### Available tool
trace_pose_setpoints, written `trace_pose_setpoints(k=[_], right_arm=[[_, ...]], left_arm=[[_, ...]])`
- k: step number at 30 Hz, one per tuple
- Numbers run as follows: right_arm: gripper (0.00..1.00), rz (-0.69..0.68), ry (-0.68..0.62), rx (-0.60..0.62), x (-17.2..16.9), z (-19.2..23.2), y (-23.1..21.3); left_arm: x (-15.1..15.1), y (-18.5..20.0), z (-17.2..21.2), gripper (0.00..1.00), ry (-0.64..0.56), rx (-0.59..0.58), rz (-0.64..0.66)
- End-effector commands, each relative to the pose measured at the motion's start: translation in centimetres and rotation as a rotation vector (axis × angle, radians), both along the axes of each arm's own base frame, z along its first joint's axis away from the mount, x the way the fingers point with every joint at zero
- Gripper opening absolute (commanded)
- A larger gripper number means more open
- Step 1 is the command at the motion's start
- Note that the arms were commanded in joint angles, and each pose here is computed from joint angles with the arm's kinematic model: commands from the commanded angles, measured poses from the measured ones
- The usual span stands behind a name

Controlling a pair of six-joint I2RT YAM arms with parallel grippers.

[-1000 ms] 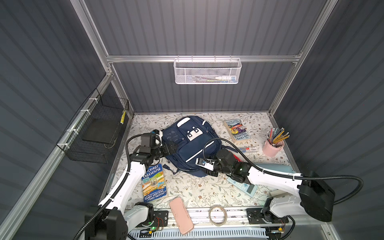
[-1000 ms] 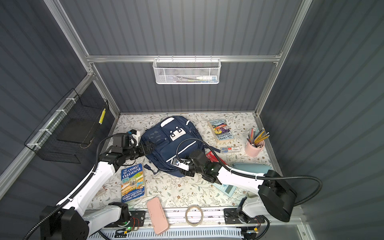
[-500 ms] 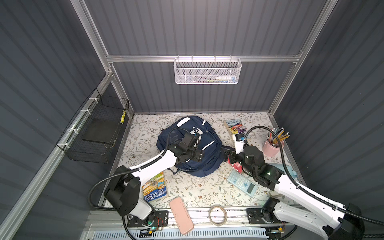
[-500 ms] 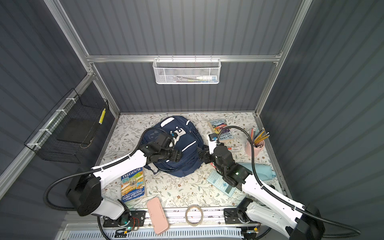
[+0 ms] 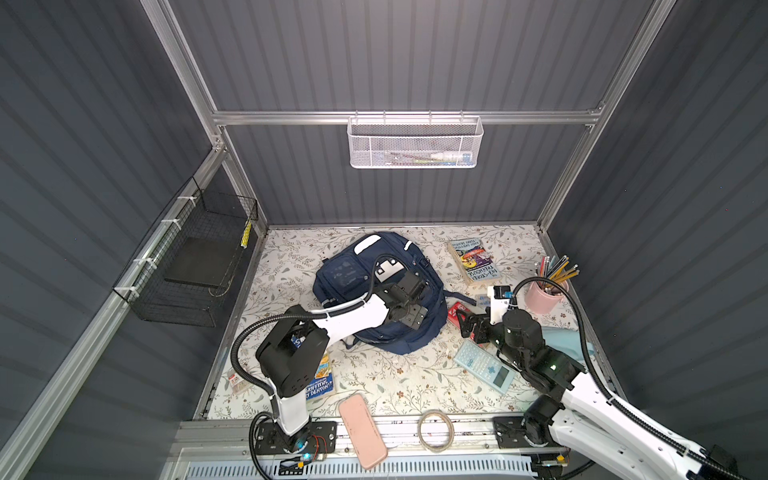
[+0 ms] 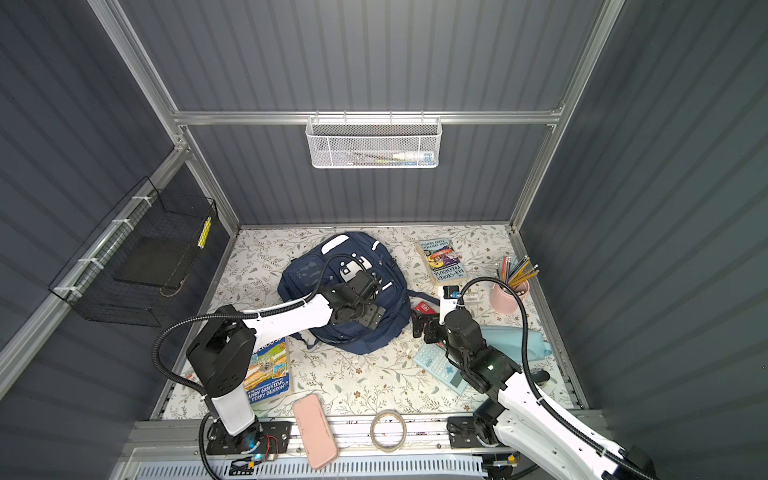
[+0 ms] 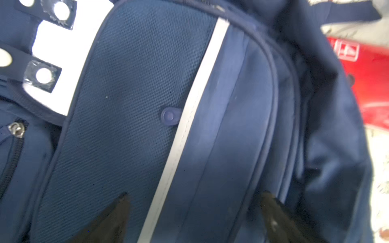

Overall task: Pack the student bag
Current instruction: 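Reach the right gripper to the Treehouse paperback beyond the backpack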

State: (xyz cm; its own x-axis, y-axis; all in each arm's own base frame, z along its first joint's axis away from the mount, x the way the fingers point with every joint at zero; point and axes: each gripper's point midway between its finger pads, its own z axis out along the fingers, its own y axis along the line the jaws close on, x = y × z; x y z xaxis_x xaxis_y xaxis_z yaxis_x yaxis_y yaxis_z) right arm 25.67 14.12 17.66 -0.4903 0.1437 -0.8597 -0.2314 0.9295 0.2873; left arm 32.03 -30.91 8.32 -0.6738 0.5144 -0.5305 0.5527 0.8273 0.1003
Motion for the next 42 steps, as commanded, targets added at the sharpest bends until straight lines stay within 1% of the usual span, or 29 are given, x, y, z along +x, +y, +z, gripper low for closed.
trace_pose_setpoints(k=[1,3,4,6,7,9,11,12,15,18,21,23,26,29,32,34,37,40,41,42], right_arm=[[0.99,-0.018,0.025,0.016,-0.4,-1.1,-0.5],[0.99,-0.024,0.026,0.017,-0.4,-1.4,-0.6],[0.99,-0.027,0.026,0.018,-0.4,-1.4,-0.7],[0.99,-0.031,0.028,0.018,-0.4,-1.5,-0.7],[0.99,-0.035,0.03,0.022,-0.3,-1.4,-0.8],[0.99,-0.038,0.03,0.029,-0.3,-1.2,-0.8],[0.99,-0.046,0.028,0.025,-0.2,-1.2,-1.0],[0.99,-0.063,0.026,0.022,0.0,-1.1,-1.2],[0.99,-0.133,0.034,0.022,1.0,-0.9,-2.5],[0.99,-0.168,0.083,0.02,2.6,-0.9,-3.3],[0.99,-0.2,0.134,-0.048,5.2,-0.6,-4.2],[0.99,-0.215,0.174,-0.117,7.5,-0.3,-5.0],[0.99,-0.26,0.256,-0.221,11.1,-1.4,-6.7],[0.99,-0.297,0.305,-0.279,14.6,-2.4,-8.2],[0.99,-0.294,0.354,-0.31,17.8,-3.6,-8.7],[0.99,-0.287,0.393,-0.316,19.8,-4.7,-9.1],[0.99,-0.294,0.455,-0.266,22.1,-6.6,-10.2],[0.99,-0.282,0.47,-0.259,23.9,-7.4,-10.4],[0.99,-0.267,0.499,-0.267,23.8,-8.0,-10.3],[0.99,-0.258,0.502,-0.265,24.1,-8.2,-10.1]], left_arm=[[0.2,-0.7,0.4,1.0,-0.034,0.031,-0.023],[0.5,-0.4,-0.6,0.99,-0.023,0.08,-0.012],[0.7,-0.3,-1.2,0.96,-0.016,0.109,-0.008],[0.9,-0.4,-1.6,0.81,-0.014,0.119,-0.011],[0.9,-0.6,-1.6,0.71,-0.019,0.109,-0.012],[1.0,-0.8,-1.0,0.55,-0.037,0.079,-0.01],[1.1,-0.7,0.0,0.15,-0.052,0.073,-0.001],[1.1,-0.6,0.6,0.0,-0.057,0.069,0.006],[1.2,-0.6,3.4,0.0,-0.084,0.022,0.02],[1.4,-0.6,6.3,0.0,-0.095,-0.044,0.031],[1.6,-0.3,8.0,0.0,-0.089,-0.106,0.044],[1.9,0.2,7.9,0.0,-0.071,-0.126,0.057],[1.8,0.4,7.7,0.0,-0.042,-0.157,0.065],[1.6,0.2,7.4,0.0,-0.024,-0.183,0.068],[1.5,0.1,6.9,0.0,-0.012,-0.183,0.071],[1.4,0.0,6.8,0.0,-0.004,-0.191,0.069],[1.1,-0.4,6.8,0.0,0.01,-0.213,0.059],[1.0,-0.4,6.4,0.0,0.023,-0.212,0.059],[0.9,-0.5,6.3,0.0,0.029,-0.214,0.057],[0.8,-0.5,6.2,0.0,0.036,-0.217,0.056]])
